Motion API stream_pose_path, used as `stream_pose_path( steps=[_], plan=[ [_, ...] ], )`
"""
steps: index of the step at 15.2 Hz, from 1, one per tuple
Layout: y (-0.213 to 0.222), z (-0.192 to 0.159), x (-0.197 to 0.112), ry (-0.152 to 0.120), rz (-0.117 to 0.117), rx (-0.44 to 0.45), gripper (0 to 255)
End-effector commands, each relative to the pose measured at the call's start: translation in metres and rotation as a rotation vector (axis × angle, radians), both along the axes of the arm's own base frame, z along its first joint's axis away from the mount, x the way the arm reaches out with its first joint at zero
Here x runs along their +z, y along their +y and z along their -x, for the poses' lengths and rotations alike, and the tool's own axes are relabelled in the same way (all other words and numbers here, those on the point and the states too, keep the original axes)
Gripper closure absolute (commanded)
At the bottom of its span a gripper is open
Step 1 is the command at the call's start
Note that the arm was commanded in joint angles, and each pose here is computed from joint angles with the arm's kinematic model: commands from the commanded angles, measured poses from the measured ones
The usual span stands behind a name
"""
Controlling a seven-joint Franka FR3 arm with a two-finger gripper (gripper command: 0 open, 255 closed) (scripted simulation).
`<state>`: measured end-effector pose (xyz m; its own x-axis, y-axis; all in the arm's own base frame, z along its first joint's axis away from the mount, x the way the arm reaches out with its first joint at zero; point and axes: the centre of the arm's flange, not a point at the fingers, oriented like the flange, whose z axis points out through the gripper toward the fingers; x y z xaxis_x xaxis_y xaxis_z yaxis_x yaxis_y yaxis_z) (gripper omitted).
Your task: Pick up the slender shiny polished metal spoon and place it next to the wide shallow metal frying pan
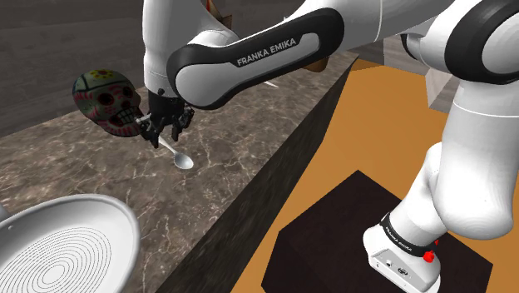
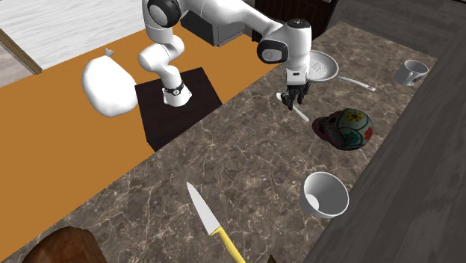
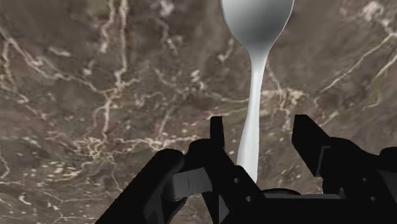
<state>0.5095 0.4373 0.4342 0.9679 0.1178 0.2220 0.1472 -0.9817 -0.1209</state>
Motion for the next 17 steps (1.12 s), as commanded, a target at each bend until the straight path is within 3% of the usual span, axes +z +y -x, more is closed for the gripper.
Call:
stream_pose_path(
  steps=[1,5,9,17],
  plan=[
    [0.0,0.0,0.0,0.0,0.0,0.0,0],
    [0.0,0.0,0.0,0.0,0.0,0.0,0],
    [-0.007,0.01,0.048,0.0,0.0,0.0,0],
    [-0.007,0.01,0.048,0.0,0.0,0.0,0]
  ],
)
